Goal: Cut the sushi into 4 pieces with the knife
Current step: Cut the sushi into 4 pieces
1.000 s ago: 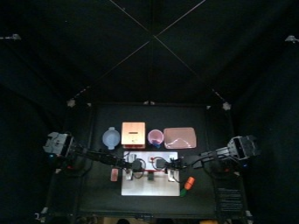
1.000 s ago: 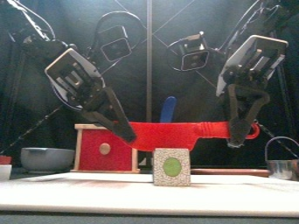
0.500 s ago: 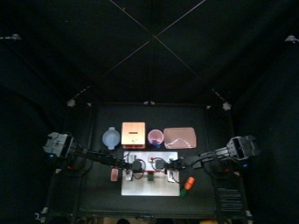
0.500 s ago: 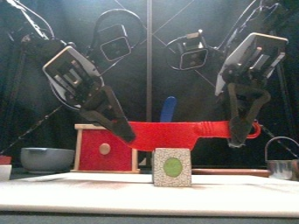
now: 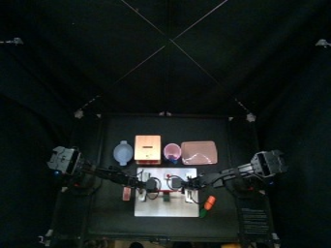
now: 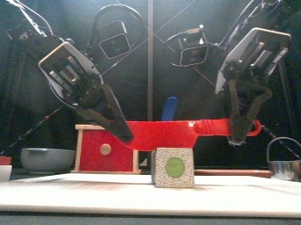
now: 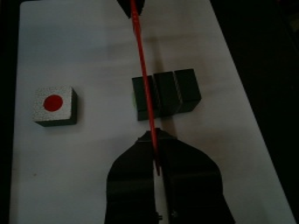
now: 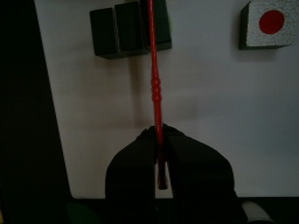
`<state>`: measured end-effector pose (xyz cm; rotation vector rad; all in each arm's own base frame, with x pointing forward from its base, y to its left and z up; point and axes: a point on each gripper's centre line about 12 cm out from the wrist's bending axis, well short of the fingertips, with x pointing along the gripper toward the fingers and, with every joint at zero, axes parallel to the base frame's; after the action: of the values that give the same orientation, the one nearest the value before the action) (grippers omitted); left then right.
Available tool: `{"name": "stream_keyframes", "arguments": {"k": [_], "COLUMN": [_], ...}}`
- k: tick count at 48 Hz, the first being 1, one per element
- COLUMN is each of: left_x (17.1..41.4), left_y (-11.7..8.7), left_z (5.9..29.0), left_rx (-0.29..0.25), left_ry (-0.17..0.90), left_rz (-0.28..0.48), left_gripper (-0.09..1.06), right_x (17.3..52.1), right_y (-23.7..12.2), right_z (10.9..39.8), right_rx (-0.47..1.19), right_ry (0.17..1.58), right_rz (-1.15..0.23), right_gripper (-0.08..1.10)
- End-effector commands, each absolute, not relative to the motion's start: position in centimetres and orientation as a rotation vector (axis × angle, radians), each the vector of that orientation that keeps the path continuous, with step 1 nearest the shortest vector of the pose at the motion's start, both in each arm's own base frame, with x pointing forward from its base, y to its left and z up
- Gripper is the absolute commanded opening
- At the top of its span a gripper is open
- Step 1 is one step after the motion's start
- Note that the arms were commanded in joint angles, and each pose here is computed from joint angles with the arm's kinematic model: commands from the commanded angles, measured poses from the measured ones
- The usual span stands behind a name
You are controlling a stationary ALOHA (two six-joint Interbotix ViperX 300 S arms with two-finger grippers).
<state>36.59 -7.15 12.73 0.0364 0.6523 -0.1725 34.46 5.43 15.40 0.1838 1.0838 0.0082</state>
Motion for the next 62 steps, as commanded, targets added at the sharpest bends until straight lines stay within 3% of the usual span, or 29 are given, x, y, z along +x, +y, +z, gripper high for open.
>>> {"name": "stream_keyframes", "arguments": {"k": [1,20,43,54,62], "left_x": [37.6,37.8,38.0,37.8,37.8], "left_y": [-7.9,-8.4,-8.3,-8.1,-7.3], "left_z": [14.9,14.9,12.3,9.2,7.3], "left_rx": [0.039,0.04,0.047,0.056,0.055], "left_ry": [0.58,0.578,0.644,0.723,0.772], "left_rz": [-0.19,-0.2,-0.196,-0.188,-0.168], "left_gripper": [0.28,0.28,0.28,0.28,0.28], "right_x": [35.7,35.5,35.1,34.7,34.9], "right_y": [5.5,5.8,5.4,5.3,4.6], "right_z": [18.3,17.6,16.3,12.1,11.1], "right_rx": [0.194,0.193,0.18,0.177,0.188], "right_ry": [0.984,1.003,1.04,1.126,1.144], "right_rz": [0.022,0.025,0.013,-0.006,-0.029], "right_gripper": [0.19,0.19,0.19,0.19,0.19]}}
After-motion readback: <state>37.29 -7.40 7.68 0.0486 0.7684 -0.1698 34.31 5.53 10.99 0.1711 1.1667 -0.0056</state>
